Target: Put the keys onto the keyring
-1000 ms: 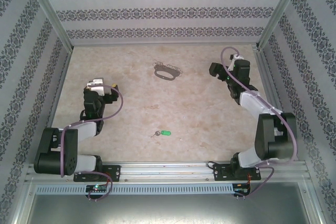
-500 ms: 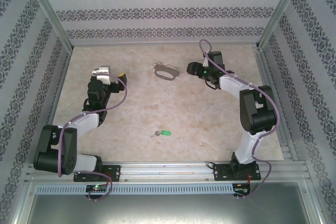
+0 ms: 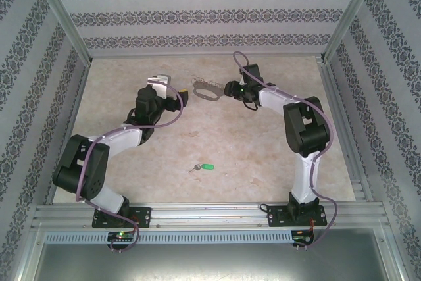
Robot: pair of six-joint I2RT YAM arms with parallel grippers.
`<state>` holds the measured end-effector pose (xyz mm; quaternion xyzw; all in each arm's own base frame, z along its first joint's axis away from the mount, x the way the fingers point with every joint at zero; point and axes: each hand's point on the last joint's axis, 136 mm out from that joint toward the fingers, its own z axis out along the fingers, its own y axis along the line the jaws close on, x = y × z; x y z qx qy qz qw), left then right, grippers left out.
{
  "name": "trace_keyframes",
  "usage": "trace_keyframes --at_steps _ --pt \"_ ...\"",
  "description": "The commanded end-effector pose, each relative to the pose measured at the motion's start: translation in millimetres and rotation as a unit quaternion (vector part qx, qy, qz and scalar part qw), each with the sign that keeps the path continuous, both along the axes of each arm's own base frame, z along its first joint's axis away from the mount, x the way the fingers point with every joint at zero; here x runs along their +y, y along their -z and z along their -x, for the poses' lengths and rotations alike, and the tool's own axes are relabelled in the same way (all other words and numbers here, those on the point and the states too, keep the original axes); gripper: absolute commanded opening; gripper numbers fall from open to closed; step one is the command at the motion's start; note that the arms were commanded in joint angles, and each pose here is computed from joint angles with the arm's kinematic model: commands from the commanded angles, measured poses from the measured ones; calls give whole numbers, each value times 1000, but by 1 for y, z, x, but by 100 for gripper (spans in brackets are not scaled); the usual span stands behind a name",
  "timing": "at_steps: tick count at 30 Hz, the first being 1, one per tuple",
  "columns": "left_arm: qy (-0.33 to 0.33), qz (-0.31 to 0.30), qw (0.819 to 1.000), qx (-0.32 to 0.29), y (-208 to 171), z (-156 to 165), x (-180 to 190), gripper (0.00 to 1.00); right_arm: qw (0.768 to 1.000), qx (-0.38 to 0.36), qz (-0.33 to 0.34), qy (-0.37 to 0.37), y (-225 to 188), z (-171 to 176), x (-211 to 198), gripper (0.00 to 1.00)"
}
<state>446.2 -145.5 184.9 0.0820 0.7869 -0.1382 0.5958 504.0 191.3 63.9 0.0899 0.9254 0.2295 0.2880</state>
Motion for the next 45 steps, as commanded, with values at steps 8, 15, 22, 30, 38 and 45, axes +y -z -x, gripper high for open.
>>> trace_keyframes --at_steps 8,15,22,30,38,45 --pt "9 13 1000 12 5 -10 -9 100 1000 20 17 5 16 -14 12 47" --pt "18 16 1000 10 2 -11 -13 100 999 27 16 1 24 -20 23 39" --pt "20 15 1000 13 0 -13 -13 100 999 34 23 5 33 -21 21 34" --pt "-40 30 999 -13 -15 -19 5 100 999 35 22 2 36 -25 22 28" --pt "-46 98 994 -8 -20 -20 22 100 999 34 21 2 36 -29 23 22" --pt "16 78 995 -55 -38 -8 13 100 999 35 18 1 36 -30 24 13"
